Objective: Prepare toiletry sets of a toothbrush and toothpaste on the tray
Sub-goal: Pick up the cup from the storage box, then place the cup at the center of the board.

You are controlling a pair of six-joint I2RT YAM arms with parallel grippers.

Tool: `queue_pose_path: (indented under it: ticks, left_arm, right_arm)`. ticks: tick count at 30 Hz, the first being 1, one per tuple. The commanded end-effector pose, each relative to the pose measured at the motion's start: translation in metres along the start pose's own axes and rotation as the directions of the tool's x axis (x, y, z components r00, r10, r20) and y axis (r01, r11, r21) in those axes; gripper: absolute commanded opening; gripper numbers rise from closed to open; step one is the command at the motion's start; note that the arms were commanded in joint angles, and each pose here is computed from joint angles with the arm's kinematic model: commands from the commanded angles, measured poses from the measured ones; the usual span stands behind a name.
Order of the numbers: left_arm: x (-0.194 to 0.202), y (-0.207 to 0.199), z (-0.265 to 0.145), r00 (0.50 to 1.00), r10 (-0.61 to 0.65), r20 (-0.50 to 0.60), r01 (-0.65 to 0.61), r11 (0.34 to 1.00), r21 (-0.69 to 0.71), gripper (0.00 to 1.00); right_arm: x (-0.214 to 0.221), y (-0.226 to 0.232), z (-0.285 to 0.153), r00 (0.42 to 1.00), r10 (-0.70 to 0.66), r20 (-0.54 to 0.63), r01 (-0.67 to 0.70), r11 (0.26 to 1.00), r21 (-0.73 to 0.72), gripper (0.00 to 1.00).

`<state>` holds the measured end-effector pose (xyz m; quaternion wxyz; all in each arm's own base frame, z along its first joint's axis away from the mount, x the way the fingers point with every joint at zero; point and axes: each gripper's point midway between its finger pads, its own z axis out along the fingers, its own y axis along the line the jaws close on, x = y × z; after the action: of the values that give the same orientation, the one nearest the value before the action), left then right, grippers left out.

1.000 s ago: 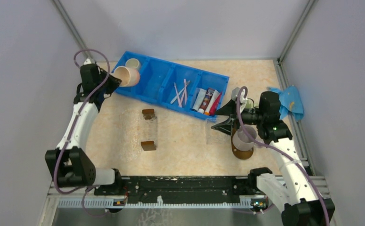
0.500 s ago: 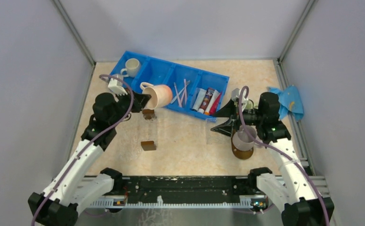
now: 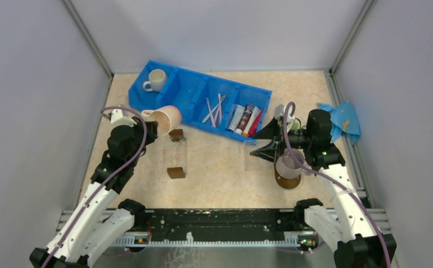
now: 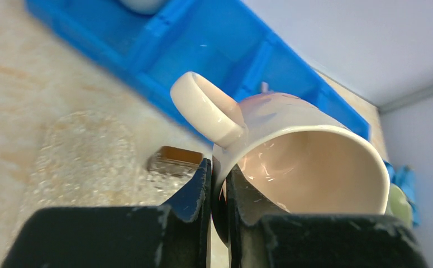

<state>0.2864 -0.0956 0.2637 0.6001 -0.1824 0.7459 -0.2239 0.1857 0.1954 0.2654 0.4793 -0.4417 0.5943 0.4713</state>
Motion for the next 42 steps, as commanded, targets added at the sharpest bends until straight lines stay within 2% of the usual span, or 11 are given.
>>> queue_pose_path:
  ticks: [1, 4, 7, 11, 14, 17, 19, 24, 28, 32, 42]
  left_arm:
    - [-0.027, 0.022, 0.003, 0.988, -0.067, 0.139, 0.087, 0.986, -0.144, 0.00]
    - [-0.022, 0.036, 0.014, 0.992, -0.070, 0.106, 0.090, 0.974, -0.207, 0.00]
    - [-0.020, 0.056, 0.027, 0.988, -0.141, 0.066, 0.153, 0.962, -0.228, 0.00]
    - [-0.031, 0.098, 0.034, 0.960, -0.257, 0.111, 0.277, 0.924, -0.262, 0.00]
    - [-0.027, 0.121, 0.038, 0.940, -0.317, 0.129, 0.342, 0.880, -0.328, 0.00]
    - [-0.011, 0.144, 0.044, 0.917, -0.388, 0.098, 0.387, 0.798, -0.462, 0.00]
    - [0.004, 0.157, 0.047, 0.905, -0.421, 0.051, 0.376, 0.740, -0.558, 0.00]
    - [0.016, 0.171, 0.055, 0.904, -0.425, -0.034, 0.296, 0.682, -0.669, 0.00]
    - [0.020, 0.172, 0.064, 0.906, -0.416, -0.072, 0.267, 0.696, -0.666, 0.00]
    - [0.023, 0.178, 0.067, 0.908, -0.403, -0.115, 0.208, 0.671, -0.712, 0.00]
    - [0.030, 0.172, 0.081, 0.919, -0.326, -0.221, 0.059, 0.670, -0.740, 0.03]
  right_arm:
    - [-0.006, 0.003, 0.002, 0.999, -0.046, 0.016, 0.046, 0.999, -0.023, 0.67]
    - [-0.006, 0.002, 0.002, 0.999, -0.045, 0.014, 0.045, 0.999, -0.022, 0.67]
    - [-0.006, 0.003, 0.002, 0.999, -0.049, 0.013, 0.049, 0.999, -0.021, 0.67]
    - [-0.006, 0.003, 0.002, 0.999, -0.051, 0.013, 0.051, 0.998, -0.022, 0.67]
    - [-0.005, 0.003, 0.002, 0.999, -0.049, 0.013, 0.049, 0.999, -0.023, 0.67]
    - [-0.005, 0.003, 0.002, 0.999, -0.048, 0.012, 0.048, 0.999, -0.022, 0.67]
    - [-0.005, 0.003, 0.002, 0.999, -0.050, 0.013, 0.050, 0.998, -0.022, 0.67]
    - [-0.004, 0.002, 0.002, 0.999, -0.048, 0.012, 0.048, 0.999, -0.019, 0.67]
    - [-0.003, 0.001, 0.002, 0.999, -0.046, 0.011, 0.047, 0.999, -0.017, 0.67]
    - [-0.003, 0.000, 0.002, 0.999, -0.045, 0.011, 0.045, 0.999, -0.014, 0.67]
    - [-0.003, 0.001, 0.002, 0.999, -0.048, 0.012, 0.048, 0.999, -0.018, 0.67]
